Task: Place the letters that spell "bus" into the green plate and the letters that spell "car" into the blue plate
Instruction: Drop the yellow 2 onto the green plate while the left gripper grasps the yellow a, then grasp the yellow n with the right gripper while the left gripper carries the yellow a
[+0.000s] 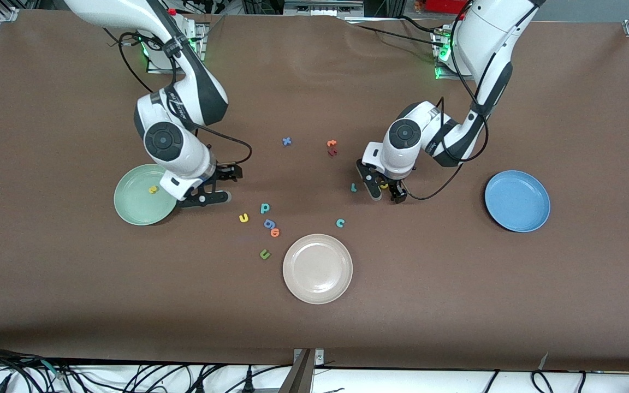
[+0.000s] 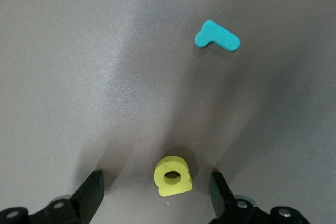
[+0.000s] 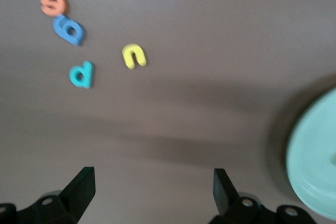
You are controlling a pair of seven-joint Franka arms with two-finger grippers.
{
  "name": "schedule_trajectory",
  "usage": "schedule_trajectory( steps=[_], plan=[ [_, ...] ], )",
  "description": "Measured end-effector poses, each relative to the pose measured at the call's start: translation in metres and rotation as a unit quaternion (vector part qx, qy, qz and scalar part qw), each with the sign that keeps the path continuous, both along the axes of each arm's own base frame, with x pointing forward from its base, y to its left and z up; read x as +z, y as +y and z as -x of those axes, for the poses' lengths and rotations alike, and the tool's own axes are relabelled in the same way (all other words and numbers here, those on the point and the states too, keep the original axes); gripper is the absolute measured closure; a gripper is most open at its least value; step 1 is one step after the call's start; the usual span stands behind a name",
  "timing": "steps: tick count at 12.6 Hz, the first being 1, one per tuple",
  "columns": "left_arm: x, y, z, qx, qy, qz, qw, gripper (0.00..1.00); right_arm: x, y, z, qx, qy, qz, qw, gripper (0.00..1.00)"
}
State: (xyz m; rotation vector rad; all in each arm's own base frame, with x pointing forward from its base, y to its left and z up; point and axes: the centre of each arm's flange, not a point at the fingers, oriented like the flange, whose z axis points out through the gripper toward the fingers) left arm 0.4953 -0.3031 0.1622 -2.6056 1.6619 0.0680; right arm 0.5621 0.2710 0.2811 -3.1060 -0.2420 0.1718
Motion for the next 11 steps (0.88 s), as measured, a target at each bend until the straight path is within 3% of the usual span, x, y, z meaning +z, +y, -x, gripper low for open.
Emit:
schedule_trajectory(
  steps=[2,4,5,7,11],
  plan=[
    [0.0,-0.001,0.0,0.0,0.0,0.001,1.0,0.14,-0.021,0.014,-0.014,0.004,-0.016,-0.013,1.0,0.05],
    [0.004,-0.002,-0.003,0.001,-0.005,0.003,1.0,0.34,-0.049,0.027,-0.02,0.021,-0.033,-0.026,0.999,0.15],
    [0.006,-0.002,-0.005,0.003,-0.007,0.004,1.0,0.47,-0.062,0.037,-0.02,0.031,-0.037,-0.03,0.998,0.27],
    [0.008,-0.001,-0.008,0.006,-0.011,0.005,1.0,0.67,-0.08,0.058,-0.023,0.049,-0.043,-0.032,0.997,0.31],
    [0.01,0.0,-0.009,0.008,-0.013,0.005,1.0,0.72,-0.089,0.043,-0.04,0.08,-0.062,-0.002,0.995,0.31]
  ],
)
